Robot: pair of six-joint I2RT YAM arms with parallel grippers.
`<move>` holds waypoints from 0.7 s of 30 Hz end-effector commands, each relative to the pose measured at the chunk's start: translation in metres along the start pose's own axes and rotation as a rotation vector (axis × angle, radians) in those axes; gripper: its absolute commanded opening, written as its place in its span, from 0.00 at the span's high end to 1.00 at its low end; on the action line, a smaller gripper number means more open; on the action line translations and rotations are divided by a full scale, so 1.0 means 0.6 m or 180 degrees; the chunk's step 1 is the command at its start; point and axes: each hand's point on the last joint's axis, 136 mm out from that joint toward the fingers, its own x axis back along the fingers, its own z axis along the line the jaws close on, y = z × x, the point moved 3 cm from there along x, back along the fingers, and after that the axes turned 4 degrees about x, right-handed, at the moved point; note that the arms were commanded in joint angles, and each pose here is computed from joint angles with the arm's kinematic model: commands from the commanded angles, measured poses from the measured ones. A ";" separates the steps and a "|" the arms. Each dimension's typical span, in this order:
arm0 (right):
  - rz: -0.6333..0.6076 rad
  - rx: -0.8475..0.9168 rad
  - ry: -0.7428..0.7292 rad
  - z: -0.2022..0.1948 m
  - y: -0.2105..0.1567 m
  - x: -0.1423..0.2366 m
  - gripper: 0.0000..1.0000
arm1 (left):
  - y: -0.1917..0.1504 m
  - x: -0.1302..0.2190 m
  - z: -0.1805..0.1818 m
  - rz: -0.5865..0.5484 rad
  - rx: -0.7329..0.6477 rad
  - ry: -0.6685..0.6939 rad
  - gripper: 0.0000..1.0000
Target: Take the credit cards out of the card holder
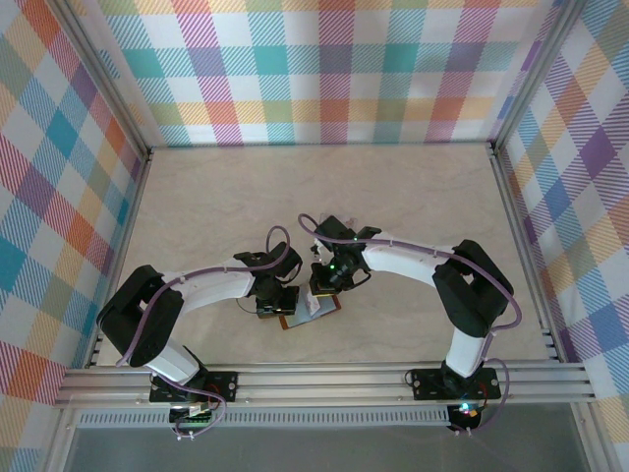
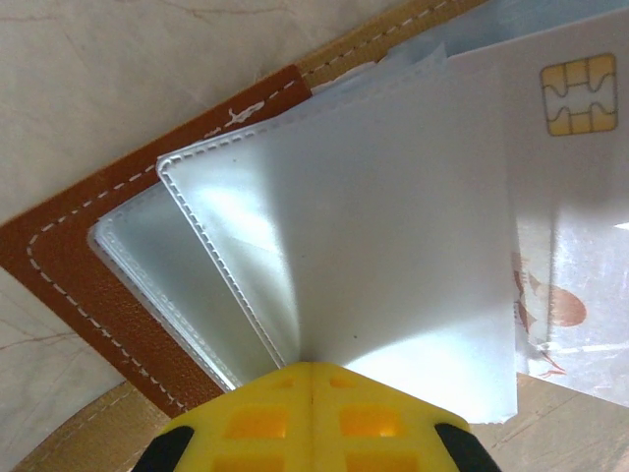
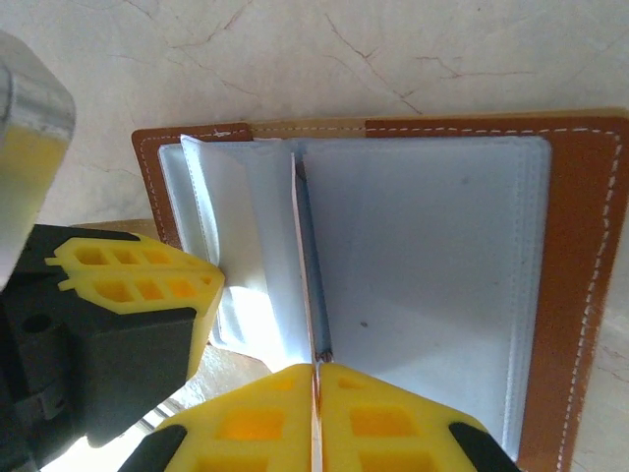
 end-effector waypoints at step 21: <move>0.0056 -0.0030 -0.0010 -0.003 -0.003 -0.017 0.93 | -0.015 -0.013 0.023 0.0064 -0.0036 0.0233 0.96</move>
